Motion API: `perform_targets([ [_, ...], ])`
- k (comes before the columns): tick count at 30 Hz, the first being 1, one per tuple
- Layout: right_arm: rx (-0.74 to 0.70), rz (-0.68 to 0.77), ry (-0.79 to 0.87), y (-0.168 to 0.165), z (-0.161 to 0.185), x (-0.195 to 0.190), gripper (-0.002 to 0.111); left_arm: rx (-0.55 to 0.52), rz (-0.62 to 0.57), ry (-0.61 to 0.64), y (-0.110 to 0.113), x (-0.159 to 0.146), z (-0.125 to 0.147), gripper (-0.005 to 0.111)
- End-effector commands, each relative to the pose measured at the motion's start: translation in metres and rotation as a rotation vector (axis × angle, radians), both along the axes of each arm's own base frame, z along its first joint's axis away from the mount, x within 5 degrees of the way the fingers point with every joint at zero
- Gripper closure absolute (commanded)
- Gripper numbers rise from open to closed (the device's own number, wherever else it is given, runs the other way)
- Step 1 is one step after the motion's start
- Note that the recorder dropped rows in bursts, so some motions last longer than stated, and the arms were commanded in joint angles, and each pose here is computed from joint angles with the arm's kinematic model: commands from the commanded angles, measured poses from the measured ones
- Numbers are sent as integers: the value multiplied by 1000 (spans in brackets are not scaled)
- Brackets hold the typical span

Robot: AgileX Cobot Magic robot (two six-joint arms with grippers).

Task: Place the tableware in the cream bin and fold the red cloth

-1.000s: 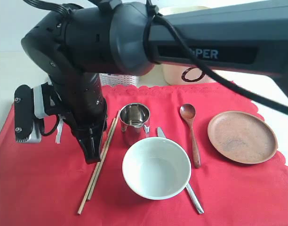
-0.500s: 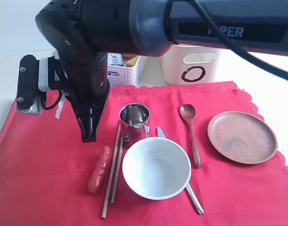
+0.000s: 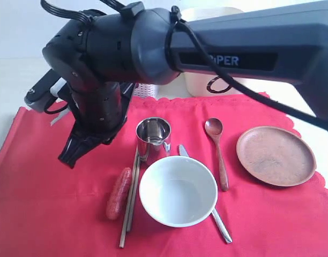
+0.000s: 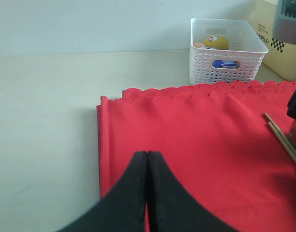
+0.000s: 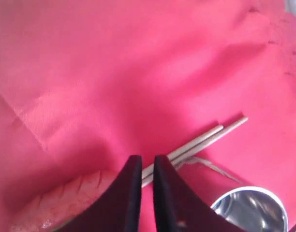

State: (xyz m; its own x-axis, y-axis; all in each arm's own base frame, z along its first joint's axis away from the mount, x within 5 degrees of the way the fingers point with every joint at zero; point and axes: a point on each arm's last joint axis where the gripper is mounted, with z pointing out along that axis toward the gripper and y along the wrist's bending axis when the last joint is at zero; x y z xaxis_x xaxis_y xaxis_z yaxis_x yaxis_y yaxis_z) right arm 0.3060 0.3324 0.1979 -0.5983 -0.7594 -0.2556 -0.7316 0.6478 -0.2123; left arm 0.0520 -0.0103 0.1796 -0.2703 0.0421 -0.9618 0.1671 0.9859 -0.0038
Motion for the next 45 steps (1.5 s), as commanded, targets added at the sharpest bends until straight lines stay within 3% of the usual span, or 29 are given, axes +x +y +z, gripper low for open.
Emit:
perform_targets([
  [1,-11,-42,45,-2,-2,-4,96,-5,-2,-10,0,0,2,107],
  [9,-14,-58,162,7,-14,-21,68,-5,-2,-10,0,0,2,107],
  [27,-150,-137,233,7,-81,-16,38,-5,-2,-10,0,0,2,107],
  [31,-143,-152,281,10,-94,-19,39,-5,-2,-10,0,0,2,107],
  [33,-140,-149,294,10,-94,-21,45,-5,-2,-10,0,0,2,107],
  [38,-128,-152,281,12,-72,-18,77,-5,-2,-10,0,0,2,107],
  [45,-75,-128,113,17,-12,-2,97,-5,-2,-10,0,0,2,107],
])
